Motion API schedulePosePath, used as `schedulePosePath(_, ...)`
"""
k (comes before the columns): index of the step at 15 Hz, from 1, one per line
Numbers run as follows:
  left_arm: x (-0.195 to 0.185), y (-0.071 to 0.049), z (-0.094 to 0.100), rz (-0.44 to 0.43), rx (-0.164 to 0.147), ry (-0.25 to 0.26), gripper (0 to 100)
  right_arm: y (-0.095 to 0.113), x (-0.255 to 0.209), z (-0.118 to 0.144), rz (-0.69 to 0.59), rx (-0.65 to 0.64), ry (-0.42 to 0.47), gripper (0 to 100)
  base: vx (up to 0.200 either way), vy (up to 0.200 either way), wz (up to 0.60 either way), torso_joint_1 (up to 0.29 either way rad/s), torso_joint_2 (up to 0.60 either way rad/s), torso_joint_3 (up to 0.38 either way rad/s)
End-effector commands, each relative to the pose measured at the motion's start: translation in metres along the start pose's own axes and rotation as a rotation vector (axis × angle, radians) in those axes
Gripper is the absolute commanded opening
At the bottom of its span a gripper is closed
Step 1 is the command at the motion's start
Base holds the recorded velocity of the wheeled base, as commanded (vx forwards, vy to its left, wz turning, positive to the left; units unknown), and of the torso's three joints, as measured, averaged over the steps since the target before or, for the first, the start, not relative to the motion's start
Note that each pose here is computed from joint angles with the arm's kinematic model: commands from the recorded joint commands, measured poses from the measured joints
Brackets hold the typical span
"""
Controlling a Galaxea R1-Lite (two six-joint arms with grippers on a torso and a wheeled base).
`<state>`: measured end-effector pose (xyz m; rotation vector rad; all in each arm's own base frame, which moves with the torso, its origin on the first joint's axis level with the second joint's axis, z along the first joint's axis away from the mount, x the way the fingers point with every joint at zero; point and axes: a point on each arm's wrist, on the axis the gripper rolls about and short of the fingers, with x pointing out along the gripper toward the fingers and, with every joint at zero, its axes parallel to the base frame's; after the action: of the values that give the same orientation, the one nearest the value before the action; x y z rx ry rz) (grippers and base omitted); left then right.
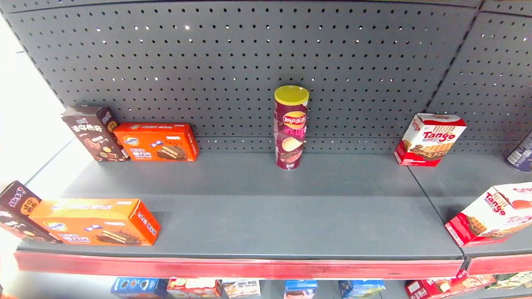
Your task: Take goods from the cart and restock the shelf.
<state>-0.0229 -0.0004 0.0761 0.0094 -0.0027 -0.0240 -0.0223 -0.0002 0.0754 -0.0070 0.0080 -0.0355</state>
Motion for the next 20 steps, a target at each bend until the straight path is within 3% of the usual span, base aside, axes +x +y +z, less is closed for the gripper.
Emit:
schedulePosePath(1, 0.0, 0.0, 0.0, 0.001, 0.0, -0.001, 100, 0.0, 0.0001, 0.0001, 0.0, 0.001, 0.001, 100, 0.0, 0.0, 0.6, 0.002, 0.0, 0.002)
schedulePosePath(12, 0.0, -0.0001, -0.0002, -0.004, 0.001, 0.001, 100, -0.0001, 0.0001, 0.0001, -0.004, -0.001, 0.001, 100, 0.0, 0.0, 0.6, 0.002, 0.0, 0.002)
schedulePosePath(20, 0.0, -0.0001, -0.0002, -0.002, 0.004, 0.001, 100, -0.0002, 0.0, 0.0, -0.006, 0.004, 0.0, 100, 0.0, 0.0, 0.0, 0.0, 0.0, 0.0)
